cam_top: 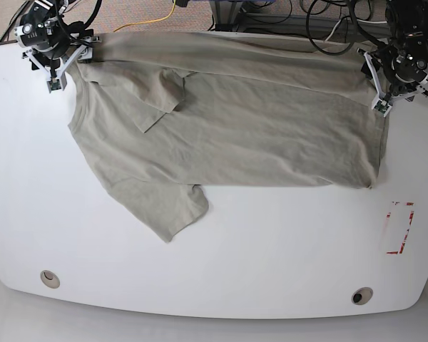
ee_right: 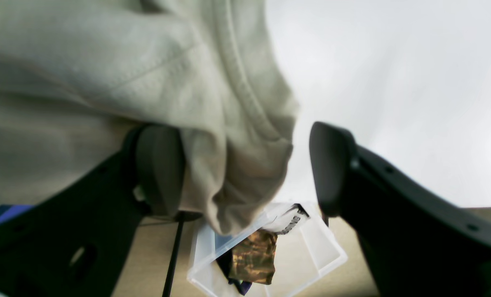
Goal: Layout the t-shirt on the table in an organized manner, then fold the t-shirt properly
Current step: 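Drag the held shirt edge with both grippers toward the robot, then release the edge and move both grippers onto the shirt's middle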
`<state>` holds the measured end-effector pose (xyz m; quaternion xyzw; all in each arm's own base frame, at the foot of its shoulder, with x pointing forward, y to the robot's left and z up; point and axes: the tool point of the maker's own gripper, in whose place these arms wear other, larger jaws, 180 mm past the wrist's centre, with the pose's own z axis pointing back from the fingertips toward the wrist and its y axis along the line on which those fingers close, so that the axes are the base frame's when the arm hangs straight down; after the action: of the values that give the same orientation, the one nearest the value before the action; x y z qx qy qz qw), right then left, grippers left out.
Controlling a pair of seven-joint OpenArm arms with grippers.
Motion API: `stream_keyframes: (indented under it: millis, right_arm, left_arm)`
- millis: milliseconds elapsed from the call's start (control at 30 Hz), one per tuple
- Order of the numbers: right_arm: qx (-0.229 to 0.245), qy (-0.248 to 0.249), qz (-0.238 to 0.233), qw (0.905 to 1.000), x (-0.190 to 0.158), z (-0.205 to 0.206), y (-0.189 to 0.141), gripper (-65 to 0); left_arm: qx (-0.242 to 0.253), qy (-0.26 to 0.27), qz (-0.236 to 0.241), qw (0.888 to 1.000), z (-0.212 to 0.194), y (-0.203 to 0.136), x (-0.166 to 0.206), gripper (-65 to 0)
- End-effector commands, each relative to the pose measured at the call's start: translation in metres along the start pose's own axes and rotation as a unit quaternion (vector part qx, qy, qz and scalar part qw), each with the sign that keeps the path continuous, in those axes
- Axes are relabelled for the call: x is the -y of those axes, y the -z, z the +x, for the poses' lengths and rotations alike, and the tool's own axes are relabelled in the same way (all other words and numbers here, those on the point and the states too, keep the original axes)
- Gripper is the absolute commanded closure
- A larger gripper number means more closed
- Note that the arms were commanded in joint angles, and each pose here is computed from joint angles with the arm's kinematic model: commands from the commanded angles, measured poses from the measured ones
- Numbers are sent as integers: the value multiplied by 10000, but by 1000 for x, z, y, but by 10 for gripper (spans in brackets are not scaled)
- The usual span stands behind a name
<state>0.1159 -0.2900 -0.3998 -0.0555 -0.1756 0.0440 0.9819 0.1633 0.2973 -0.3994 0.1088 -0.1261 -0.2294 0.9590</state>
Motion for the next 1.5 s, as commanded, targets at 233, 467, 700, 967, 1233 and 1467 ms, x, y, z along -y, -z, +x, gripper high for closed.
stream_keyframes:
  millis: [233,467,700,967,1233,1467]
  right_arm:
    - [435,-22,-279,9987,10,25,-17,-452]
    - [612,66,-450,9971,24,37,-21,-452]
    - [501,3,-548,9972,33,47,-22,-452]
    - [216,33,-546,9983,33,39,-21,-452]
    - [202,62,-402,9990,25,34,-20,-452]
    - [484,132,-23,9987,15,56,-21,-452]
  left_arm:
    - [359,114,577,9976,38,-30,-30,-356]
    - [462,32,886,9950,61,-42,-52,-356]
    - [792,-77,1135,9903,89,-55,-72,-354]
    - [1063,-132,1277,9860,111,-64,-85,-354]
    - [1203,-127,1314,9839,122,-68,-88,-354]
    - [1242,69,1198,9850,131,-65,-77,-353]
